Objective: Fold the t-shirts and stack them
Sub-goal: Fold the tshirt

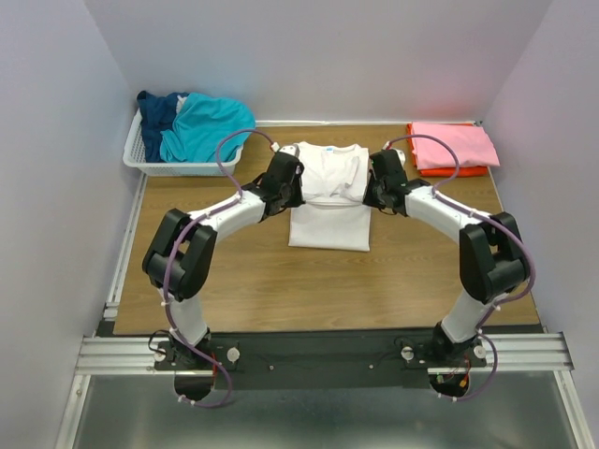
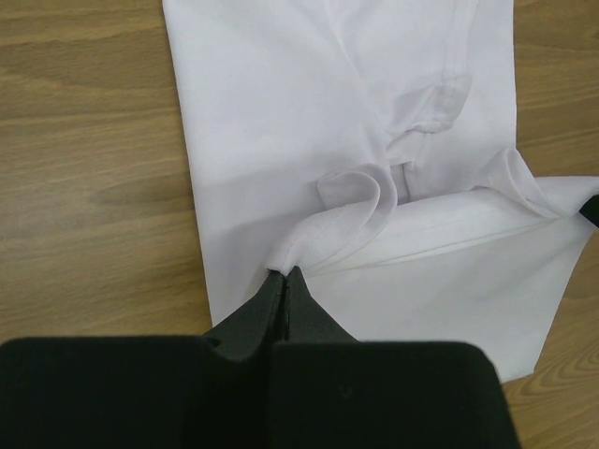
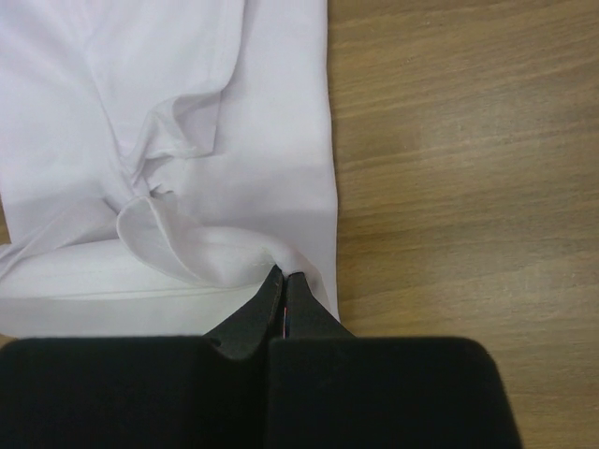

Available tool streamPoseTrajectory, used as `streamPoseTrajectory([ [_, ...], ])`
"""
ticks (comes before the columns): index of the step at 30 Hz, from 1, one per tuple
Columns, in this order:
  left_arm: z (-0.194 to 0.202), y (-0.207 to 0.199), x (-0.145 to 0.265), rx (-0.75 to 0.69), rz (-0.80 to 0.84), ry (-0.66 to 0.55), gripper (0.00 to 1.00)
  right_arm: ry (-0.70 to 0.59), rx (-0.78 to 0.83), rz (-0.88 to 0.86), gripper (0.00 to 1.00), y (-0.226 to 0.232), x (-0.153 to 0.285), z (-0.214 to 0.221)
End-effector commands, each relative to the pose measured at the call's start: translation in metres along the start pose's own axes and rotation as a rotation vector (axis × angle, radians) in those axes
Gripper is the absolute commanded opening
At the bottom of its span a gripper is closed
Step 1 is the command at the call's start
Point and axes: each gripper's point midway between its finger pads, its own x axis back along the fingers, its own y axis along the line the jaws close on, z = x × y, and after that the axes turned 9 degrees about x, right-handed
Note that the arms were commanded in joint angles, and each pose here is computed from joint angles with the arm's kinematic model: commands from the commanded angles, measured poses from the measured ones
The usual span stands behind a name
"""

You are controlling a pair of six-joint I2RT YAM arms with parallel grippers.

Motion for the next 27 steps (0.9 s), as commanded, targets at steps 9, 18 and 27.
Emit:
streamPoseTrajectory([
  [9, -0.012, 0.009, -0.015, 0.007, -0.018, -0.008, 0.00, 0.031, -0.016, -0.037, 0.01, 0.003, -0.032, -0.009],
  [18, -0.004, 0.014, -0.021, 0.008, -0.023, 0.019, 0.00, 0.054, -0.012, -0.074, 0.06, 0.009, -0.036, -0.005],
  [27, -0.030, 0.006, 0.013, 0.029, 0.001, -0.059, 0.98, -0.009, 0.002, -0.122, 1.00, 0.016, -0.012, -0.029],
])
